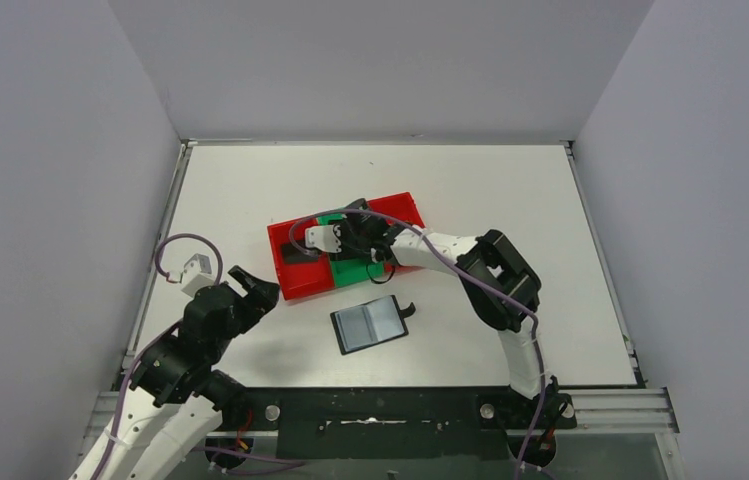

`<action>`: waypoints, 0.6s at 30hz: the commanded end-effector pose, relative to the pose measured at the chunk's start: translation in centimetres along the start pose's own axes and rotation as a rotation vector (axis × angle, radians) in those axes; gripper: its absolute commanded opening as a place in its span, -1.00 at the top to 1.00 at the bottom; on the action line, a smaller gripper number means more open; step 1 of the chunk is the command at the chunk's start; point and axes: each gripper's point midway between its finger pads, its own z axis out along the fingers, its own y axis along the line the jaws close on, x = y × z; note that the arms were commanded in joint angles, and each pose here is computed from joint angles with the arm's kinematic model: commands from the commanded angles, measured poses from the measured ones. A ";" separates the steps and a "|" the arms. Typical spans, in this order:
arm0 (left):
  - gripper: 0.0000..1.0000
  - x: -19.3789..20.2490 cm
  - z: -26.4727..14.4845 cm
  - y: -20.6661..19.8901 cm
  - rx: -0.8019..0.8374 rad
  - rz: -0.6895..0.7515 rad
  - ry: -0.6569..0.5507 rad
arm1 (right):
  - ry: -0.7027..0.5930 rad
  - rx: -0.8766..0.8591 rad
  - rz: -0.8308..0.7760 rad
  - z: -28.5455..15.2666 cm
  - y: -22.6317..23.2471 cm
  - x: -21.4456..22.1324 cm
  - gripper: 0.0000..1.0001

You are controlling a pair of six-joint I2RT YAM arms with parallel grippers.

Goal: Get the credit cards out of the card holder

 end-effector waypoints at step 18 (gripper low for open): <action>-0.51 -1.1 0.0 -0.3 -0.031 -0.063 -0.038 | -0.439 0.072 1.256 -10.6 -7.9 -11.4 0.34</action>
